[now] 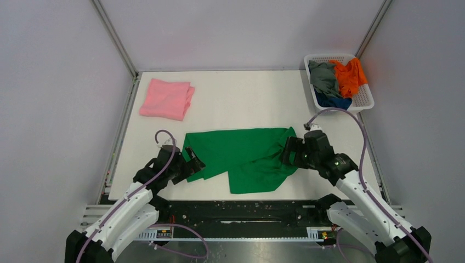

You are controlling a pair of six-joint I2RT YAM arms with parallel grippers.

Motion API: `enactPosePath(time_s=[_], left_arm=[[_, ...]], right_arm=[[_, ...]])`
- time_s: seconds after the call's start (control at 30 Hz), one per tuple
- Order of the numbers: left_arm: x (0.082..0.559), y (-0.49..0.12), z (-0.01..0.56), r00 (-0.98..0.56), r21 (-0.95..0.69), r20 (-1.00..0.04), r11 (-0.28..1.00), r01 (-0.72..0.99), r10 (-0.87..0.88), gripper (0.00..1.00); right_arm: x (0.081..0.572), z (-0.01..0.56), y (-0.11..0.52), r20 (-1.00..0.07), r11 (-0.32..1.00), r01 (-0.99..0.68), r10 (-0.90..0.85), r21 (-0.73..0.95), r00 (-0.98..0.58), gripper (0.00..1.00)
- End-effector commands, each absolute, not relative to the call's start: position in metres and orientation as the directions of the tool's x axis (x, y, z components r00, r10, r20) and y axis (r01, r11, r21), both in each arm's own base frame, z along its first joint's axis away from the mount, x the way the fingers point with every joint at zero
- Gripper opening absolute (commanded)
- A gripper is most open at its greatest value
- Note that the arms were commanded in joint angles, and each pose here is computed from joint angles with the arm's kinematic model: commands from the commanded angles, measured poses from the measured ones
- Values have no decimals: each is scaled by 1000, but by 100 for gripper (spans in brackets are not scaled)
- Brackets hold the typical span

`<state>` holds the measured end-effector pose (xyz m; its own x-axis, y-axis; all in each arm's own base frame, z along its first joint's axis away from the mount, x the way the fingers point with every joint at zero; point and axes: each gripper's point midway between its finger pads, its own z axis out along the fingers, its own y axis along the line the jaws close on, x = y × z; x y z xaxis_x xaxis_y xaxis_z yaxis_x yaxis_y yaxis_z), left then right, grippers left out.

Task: Fold and stack the t-shirts
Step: Flatten out the tshirt

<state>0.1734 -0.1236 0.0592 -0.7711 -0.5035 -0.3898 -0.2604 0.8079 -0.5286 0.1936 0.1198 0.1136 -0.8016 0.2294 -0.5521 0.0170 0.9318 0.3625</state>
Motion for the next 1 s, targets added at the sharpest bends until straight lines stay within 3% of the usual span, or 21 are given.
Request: enactPosePath(time_s=[0.0, 0.23, 0.6, 0.97], left_arm=[[170, -150, 65, -797, -599, -361, 776, -199, -484, 97], [167, -165, 54, -826, -553, -345, 808, -204, -445, 78], [185, -190, 52, -825, -543, -380, 823, -168, -419, 60], [211, -178, 47, -783, -430, -465, 878, -209, -414, 43]], right_arm=[[177, 88, 136, -495, 925, 34, 234, 379, -837, 99], [176, 73, 139, -483, 930, 30, 217, 366, -848, 99], [174, 64, 127, -504, 945, 50, 217, 324, -836, 99], [171, 61, 113, -528, 960, 62, 203, 272, -825, 100]])
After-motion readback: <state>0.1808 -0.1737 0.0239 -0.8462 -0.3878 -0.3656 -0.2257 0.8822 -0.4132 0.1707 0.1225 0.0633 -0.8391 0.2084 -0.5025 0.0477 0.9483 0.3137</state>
